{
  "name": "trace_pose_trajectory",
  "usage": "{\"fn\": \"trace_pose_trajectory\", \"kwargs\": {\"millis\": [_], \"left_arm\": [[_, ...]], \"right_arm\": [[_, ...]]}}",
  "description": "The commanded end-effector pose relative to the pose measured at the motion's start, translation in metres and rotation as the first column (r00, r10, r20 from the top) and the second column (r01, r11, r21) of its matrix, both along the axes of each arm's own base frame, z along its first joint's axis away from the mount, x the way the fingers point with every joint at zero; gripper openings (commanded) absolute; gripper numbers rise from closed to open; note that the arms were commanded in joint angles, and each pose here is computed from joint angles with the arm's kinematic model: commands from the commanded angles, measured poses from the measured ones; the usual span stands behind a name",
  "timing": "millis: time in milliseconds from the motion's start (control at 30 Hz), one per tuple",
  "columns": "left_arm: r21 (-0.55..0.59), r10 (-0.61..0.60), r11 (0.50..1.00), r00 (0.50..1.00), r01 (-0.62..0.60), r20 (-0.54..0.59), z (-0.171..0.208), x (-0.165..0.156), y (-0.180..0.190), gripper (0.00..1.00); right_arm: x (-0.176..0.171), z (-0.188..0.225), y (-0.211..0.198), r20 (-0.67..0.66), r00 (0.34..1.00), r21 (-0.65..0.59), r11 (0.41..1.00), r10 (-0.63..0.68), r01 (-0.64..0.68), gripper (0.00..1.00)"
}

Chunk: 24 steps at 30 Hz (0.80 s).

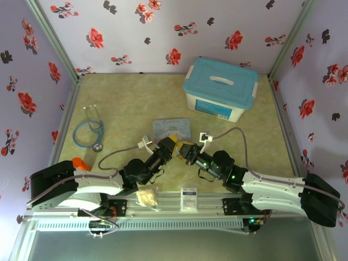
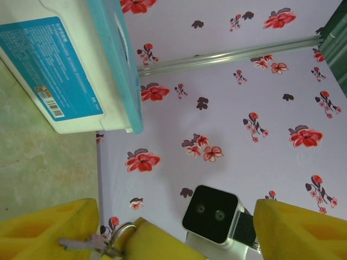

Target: Unlock a padlock with a key

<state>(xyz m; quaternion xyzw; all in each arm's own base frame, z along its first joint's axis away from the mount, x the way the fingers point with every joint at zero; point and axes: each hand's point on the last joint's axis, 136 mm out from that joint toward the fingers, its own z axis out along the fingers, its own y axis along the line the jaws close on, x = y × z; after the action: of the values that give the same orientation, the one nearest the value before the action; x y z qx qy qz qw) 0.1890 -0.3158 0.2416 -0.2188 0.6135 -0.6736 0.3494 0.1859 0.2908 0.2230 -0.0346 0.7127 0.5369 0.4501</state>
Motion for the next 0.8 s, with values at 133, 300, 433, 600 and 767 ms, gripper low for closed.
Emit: {"fn": "trace_pose_trajectory", "kwargs": {"millis": [133,300,433,600,767], "left_arm": [[0.055,0.066,0.996,0.998,-0.065,-0.014,-0.01,0.008,0.012,0.64],[0.055,0.065,0.996,0.998,-0.064,-0.02,-0.011,0.008,0.011,0.53],[0.055,0.065,0.996,0.998,-0.063,-0.021,-0.012,0.008,0.012,0.4],[0.058,0.066,0.996,0.997,-0.065,-0.027,-0.015,0.008,0.012,0.29],[0.093,0.076,0.993,0.996,-0.073,-0.039,-0.021,0.009,0.014,0.02]], "right_arm": [[-0.001,-0.002,-0.005,-0.007,1.0,-0.007,1.0,-0.019,0.019,0.0],[-0.001,-0.006,-0.004,-0.014,1.0,-0.009,1.0,-0.02,0.02,0.0],[0.0,-0.006,-0.004,-0.011,1.0,-0.009,1.0,-0.022,0.022,0.0],[-0.001,-0.008,-0.006,-0.013,1.0,-0.01,1.0,-0.024,0.024,0.0],[-0.002,-0.011,-0.008,-0.017,1.0,-0.014,1.0,-0.024,0.024,0.0]]}}
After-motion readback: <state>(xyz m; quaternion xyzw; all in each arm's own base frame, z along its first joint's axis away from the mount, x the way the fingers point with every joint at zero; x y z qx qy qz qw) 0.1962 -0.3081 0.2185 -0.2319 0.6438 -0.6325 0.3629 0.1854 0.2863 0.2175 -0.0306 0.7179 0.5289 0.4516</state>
